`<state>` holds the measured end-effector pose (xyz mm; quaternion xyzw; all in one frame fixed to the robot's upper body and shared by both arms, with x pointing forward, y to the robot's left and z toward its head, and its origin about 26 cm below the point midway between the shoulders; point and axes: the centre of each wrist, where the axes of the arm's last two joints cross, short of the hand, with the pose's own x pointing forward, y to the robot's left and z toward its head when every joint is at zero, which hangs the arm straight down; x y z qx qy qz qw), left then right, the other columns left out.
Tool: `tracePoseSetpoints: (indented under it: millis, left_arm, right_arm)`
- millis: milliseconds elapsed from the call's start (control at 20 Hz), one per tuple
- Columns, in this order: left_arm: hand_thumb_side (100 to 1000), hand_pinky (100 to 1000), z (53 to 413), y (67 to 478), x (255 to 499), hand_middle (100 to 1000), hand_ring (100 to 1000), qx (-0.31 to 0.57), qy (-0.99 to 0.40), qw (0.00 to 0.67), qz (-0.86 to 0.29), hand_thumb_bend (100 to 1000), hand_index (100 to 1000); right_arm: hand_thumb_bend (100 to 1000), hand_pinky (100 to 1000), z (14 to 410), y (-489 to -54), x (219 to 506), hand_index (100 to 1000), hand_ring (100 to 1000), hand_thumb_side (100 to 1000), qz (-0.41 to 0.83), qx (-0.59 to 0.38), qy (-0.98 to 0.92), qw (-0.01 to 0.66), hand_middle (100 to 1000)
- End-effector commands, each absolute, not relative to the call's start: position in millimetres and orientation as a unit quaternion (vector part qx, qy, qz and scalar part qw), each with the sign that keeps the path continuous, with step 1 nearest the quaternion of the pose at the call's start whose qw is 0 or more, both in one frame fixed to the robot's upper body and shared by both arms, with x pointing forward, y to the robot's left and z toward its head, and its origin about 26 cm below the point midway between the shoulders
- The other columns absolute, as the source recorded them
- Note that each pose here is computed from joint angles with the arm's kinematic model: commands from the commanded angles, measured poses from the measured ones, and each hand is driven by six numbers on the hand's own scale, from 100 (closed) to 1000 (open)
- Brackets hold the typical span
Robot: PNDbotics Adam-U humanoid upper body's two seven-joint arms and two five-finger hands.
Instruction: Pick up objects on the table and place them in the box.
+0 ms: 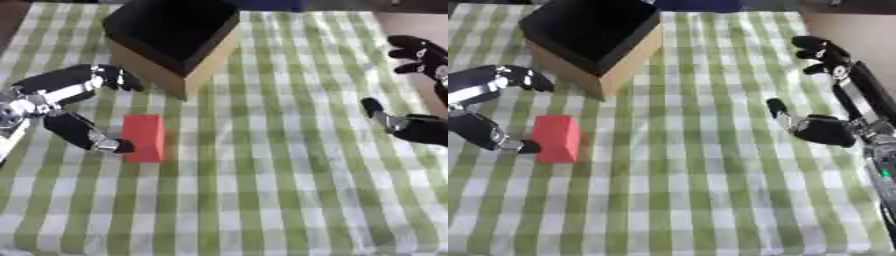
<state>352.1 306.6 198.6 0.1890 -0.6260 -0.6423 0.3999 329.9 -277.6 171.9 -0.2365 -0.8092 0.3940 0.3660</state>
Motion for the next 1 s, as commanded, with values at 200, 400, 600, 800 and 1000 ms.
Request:
tracePoseSetpoints:
  millis: [200,400,600,800,1000]
  left_arm:
    - [447,823,203.4,305.8,356.4,815,823,0.195,-0.623,0.397,-0.645,645,874]
    - [446,821,198.8,304.1,359.4,815,821,0.191,-0.62,0.402,-0.646,645,874]
    - [446,820,194.9,303.1,362.2,814,821,0.188,-0.616,0.406,-0.648,646,873]
    - [446,820,193.6,303.1,363.2,814,821,0.188,-0.615,0.407,-0.648,646,873]
    - [446,820,193.4,303.2,363.4,814,821,0.188,-0.615,0.407,-0.648,646,873]
  right_arm:
    - [315,761,179.0,-281.8,329.5,963,879,193,0.398,-0.244,-0.808,0.358,926]
    - [315,761,179.0,-281.5,329.7,963,879,193,0.398,-0.244,-0.809,0.358,926]
    - [315,761,178.9,-281.5,329.7,963,879,194,0.398,-0.243,-0.809,0.358,925]
    - [315,761,178.9,-281.5,329.7,963,879,194,0.398,-0.243,-0.809,0.358,925]
    - [315,761,178.8,-281.5,329.7,963,879,194,0.398,-0.243,-0.809,0.358,925]
